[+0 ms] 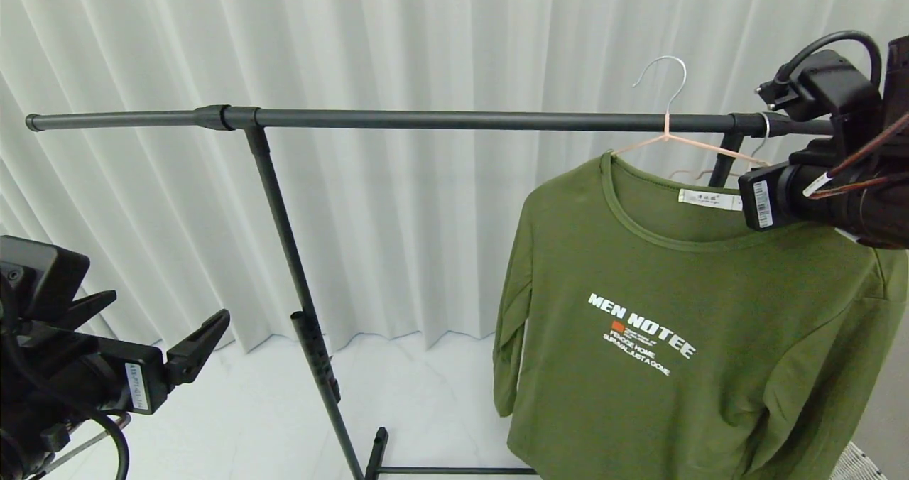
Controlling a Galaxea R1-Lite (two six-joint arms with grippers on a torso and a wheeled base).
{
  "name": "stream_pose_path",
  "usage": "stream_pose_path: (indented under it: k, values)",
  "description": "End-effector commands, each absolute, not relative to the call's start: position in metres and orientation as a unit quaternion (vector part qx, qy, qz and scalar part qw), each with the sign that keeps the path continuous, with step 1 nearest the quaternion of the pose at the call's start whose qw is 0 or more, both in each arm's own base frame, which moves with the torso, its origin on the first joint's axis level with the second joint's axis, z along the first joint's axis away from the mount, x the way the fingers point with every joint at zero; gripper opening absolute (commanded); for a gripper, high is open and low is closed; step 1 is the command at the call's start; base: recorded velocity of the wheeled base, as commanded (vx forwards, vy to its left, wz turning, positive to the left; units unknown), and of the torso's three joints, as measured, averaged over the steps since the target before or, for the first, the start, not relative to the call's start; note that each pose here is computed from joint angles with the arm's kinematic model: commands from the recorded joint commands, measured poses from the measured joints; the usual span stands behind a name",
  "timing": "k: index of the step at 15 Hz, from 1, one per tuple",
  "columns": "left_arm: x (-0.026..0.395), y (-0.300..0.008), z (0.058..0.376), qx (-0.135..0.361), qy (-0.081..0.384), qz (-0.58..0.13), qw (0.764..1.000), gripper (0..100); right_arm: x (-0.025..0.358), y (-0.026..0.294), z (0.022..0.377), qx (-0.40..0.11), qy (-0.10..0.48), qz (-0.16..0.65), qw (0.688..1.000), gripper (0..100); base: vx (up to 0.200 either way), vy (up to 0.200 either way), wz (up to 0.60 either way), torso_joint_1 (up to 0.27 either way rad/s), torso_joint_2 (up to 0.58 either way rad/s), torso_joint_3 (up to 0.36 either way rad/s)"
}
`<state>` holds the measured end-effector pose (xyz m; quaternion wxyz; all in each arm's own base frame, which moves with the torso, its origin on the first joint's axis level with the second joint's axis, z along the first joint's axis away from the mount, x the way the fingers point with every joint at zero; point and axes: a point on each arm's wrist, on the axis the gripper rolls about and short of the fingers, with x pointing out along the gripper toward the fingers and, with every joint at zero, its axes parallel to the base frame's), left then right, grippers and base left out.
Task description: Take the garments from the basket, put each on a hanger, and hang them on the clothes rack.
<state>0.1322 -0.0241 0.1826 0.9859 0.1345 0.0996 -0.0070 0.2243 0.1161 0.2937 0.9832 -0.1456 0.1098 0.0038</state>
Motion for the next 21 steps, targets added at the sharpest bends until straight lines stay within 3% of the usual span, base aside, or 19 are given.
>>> stream_pose_path:
  k: [1, 11, 20, 21]
  values:
    - [0.132, -0.025, 0.182, 0.136, 0.1, -0.01, 0.986, 100, 0.227, 0.118, 0.291, -0.148, 0.114, 0.004, 0.982, 0, 0.0, 0.0, 0.0, 0.0, 0.0, 0.0]
    - [0.134, -0.026, 0.189, 0.139, 0.088, -0.013, 0.986, 100, 0.274, 0.141, 0.264, -0.164, 0.145, -0.001, 0.976, 0, 0.0, 0.0, 0.0, 0.0, 0.0, 0.0]
    - [0.133, -0.026, 0.187, 0.14, 0.091, -0.013, 0.986, 100, 0.269, 0.157, 0.258, -0.172, 0.149, 0.019, 0.974, 0, 0.0, 0.0, 0.0, 0.0, 0.0, 0.0]
    - [0.133, -0.026, 0.187, 0.14, 0.09, -0.013, 0.986, 100, 0.268, 0.158, 0.258, -0.172, 0.149, 0.022, 0.974, 100, 0.0, 0.0, 0.0, 0.0, 0.0, 0.0]
